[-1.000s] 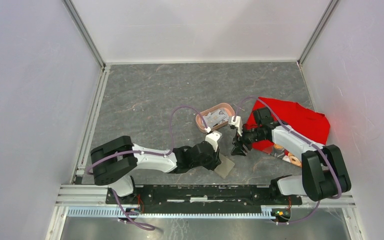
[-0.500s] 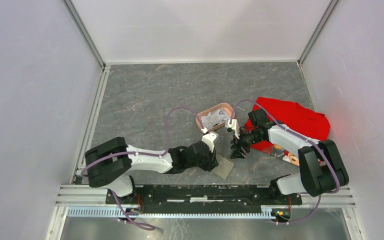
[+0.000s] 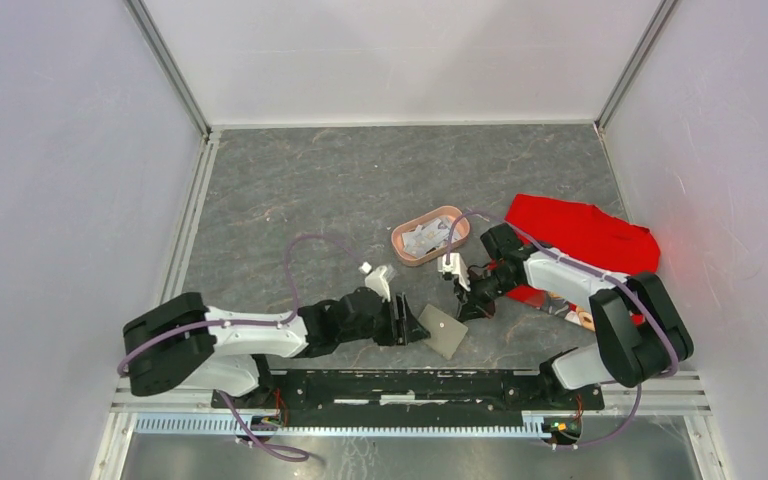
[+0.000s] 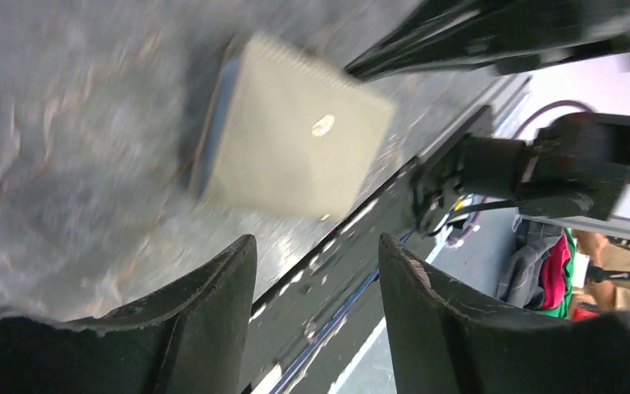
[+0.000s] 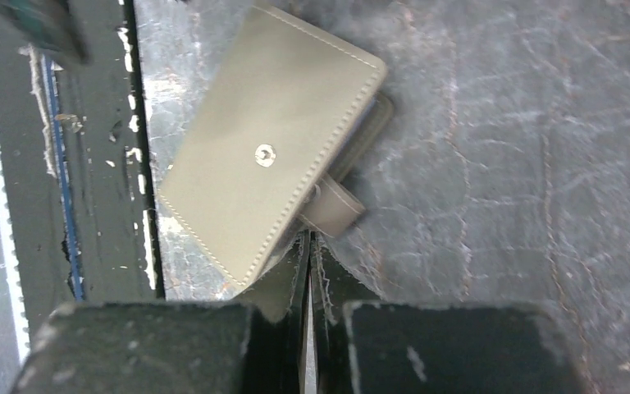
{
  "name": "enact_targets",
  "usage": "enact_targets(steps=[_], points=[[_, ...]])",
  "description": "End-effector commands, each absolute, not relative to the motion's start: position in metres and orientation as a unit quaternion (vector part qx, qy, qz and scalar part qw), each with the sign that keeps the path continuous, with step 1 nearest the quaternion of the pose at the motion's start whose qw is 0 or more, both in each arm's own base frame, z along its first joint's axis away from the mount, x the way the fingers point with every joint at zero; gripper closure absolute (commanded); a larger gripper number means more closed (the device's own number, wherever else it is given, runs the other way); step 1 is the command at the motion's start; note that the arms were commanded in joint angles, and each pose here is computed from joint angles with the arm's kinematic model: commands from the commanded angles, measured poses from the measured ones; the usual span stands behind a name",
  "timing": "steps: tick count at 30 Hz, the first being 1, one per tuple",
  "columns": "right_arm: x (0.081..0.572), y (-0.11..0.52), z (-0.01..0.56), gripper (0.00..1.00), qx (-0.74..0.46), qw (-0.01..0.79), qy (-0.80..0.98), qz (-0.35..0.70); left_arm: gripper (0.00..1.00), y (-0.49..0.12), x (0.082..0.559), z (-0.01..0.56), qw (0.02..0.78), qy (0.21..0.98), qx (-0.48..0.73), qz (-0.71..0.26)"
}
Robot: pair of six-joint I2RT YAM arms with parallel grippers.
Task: Put the credit cards into the card holder
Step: Close the card holder at the center of the board.
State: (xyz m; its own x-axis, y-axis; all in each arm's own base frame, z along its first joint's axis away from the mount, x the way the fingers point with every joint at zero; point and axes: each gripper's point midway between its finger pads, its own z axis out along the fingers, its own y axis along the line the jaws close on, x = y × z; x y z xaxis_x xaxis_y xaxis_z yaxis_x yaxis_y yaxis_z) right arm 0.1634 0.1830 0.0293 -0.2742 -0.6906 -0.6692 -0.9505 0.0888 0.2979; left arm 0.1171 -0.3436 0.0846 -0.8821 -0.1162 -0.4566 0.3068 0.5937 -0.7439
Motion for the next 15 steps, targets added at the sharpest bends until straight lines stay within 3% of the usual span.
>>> enact_targets(steps=[1,6,9,15], points=[[0.158,0.196,0.045,0.95,-0.62,0.198,0.665,0.365,0.35,-0.349,0.078,0.061,0.114,0.881,-0.047,-0.457],[0.139,0.21,0.046,0.96,-0.654,0.187,0.628,0.378,0.3,-0.351,0.079,0.046,0.105,0.894,-0.093,-0.426],[0.128,0.22,0.051,0.95,-0.658,0.183,0.609,0.402,0.28,-0.345,0.098,0.043,0.138,0.889,-0.139,-0.414],[0.117,0.245,0.066,0.85,-0.632,0.184,0.594,0.462,0.28,-0.313,0.136,0.041,0.191,0.876,-0.203,-0.394]])
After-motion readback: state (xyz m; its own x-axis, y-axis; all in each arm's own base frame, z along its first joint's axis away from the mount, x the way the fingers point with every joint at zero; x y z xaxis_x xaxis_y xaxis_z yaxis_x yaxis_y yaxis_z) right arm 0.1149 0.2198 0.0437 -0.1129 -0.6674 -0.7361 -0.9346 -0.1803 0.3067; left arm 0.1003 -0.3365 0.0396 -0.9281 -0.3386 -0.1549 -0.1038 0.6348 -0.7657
